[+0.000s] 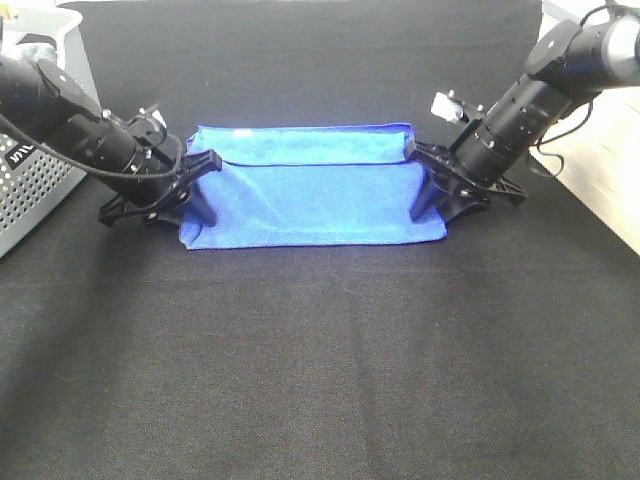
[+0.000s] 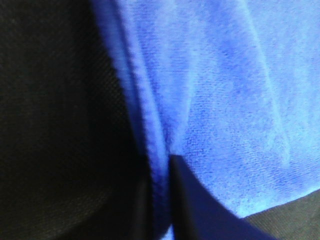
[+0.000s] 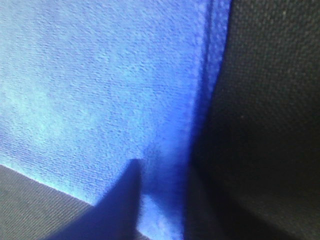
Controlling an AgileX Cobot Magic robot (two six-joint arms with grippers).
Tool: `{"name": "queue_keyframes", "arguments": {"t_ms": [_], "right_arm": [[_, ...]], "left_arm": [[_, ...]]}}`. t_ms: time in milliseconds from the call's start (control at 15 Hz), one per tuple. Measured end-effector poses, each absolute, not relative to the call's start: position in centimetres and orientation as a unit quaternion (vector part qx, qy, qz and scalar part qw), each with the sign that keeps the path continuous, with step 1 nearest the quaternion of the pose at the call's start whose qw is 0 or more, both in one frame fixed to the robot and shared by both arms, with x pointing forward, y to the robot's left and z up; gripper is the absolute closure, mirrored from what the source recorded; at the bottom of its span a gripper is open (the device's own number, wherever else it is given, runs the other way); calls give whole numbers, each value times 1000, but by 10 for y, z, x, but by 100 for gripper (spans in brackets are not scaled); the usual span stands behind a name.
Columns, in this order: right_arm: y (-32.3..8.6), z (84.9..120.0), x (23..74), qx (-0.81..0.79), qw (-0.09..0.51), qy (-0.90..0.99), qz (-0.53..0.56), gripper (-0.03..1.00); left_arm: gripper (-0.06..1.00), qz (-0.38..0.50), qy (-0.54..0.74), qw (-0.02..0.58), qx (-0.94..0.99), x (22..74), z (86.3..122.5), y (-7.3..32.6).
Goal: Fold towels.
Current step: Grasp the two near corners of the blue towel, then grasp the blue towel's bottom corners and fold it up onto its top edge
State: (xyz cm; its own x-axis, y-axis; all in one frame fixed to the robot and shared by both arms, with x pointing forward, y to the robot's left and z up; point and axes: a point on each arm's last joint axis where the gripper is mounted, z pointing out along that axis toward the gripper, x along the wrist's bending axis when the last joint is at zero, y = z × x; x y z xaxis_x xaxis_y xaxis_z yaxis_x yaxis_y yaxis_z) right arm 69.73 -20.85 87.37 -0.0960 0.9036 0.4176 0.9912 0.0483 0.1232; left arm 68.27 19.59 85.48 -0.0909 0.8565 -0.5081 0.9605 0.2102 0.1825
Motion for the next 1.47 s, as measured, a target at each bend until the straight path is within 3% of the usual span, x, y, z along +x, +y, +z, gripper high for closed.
{"name": "queue_keyframes", "arguments": {"t_ms": [133,467,867,1200,1467], "right_arm": [[-208,871,697,-669,120,-709,-187,97],[-210,886,675,-677,142,-702,-169,97],[-220,888,593,-699,161,-683,-138,97],[-221,886,585,-699,158,-683,-144,97],[-217,918,626,-679,104,-697,-203,97]], "left_arm": [[92,-103,731,260,622,682,854,196],[92,-130,694,198,680,654,864,198],[92,-145,703,145,682,580,869,212],[92,-116,703,158,684,574,879,215],[92,-71,730,208,647,607,903,213]]}}
